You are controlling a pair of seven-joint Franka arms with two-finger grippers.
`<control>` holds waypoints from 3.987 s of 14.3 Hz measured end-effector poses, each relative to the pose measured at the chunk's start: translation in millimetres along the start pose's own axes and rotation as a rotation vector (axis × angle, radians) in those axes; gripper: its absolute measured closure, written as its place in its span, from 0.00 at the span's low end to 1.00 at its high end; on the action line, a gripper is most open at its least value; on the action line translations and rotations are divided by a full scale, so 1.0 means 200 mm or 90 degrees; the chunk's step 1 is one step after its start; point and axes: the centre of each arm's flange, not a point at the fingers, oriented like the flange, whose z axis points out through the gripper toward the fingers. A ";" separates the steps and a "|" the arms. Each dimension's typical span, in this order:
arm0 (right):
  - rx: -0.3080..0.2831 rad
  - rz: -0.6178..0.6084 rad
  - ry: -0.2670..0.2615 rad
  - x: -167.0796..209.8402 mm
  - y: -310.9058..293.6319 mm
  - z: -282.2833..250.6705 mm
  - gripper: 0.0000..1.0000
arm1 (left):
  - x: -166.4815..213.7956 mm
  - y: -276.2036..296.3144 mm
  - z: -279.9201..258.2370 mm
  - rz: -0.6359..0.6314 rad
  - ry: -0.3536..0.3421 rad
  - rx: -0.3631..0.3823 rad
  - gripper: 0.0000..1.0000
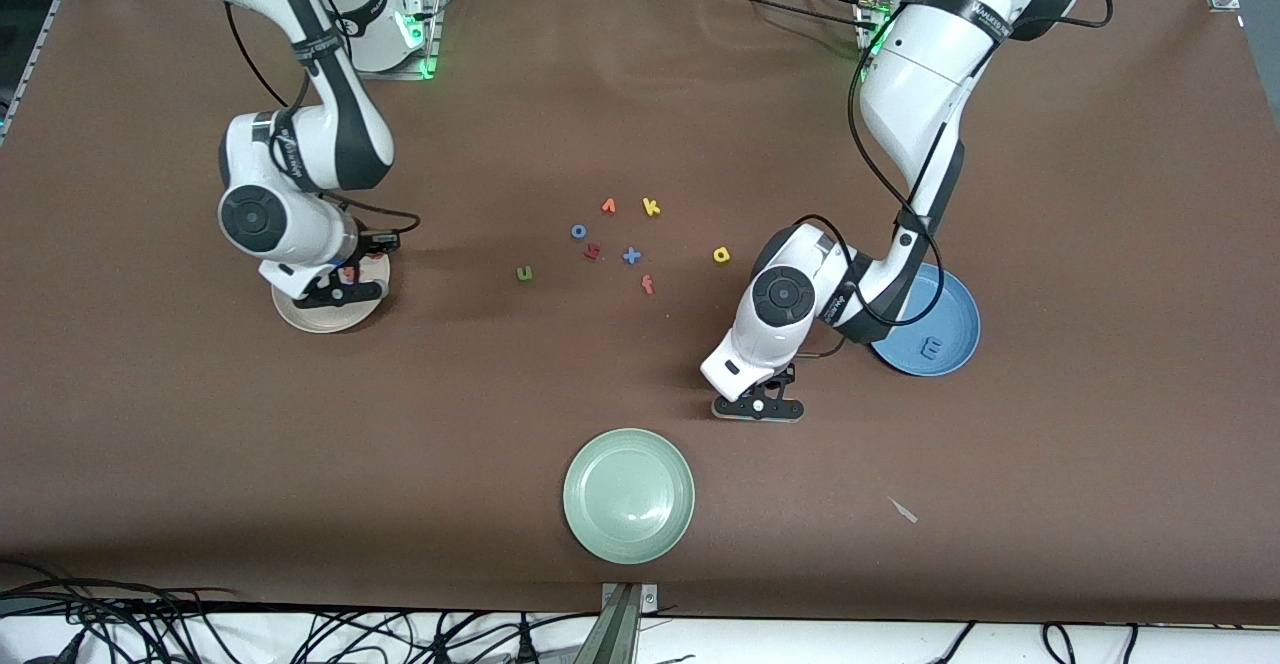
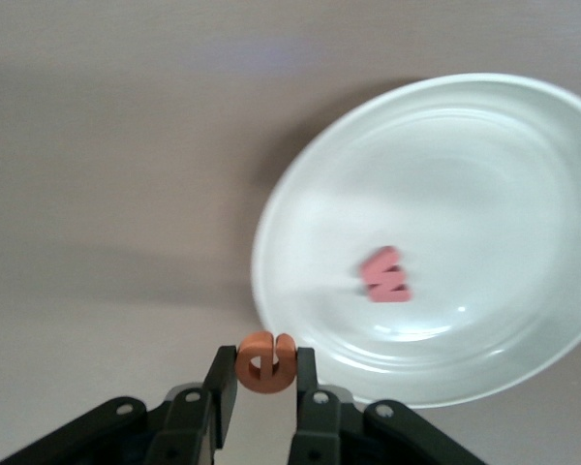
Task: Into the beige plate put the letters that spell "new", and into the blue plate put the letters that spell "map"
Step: 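Drop the e in the white plate while the left gripper drops the p, then grasp the green n with the right gripper while the left gripper grasps the yellow d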
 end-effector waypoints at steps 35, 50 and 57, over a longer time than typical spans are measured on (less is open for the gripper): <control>0.036 -0.011 0.153 0.01 -1.15 0.34 0.12 | -0.19 -1.08 -0.34 0.096 -0.218 0.057 0.19; 0.040 -0.011 0.165 0.02 -1.16 0.31 0.62 | -0.62 0.02 -0.30 -0.060 -0.210 0.033 0.00; 0.041 -0.012 0.168 0.02 -1.16 0.30 0.74 | -0.81 0.27 -0.13 -0.140 -0.213 0.039 0.00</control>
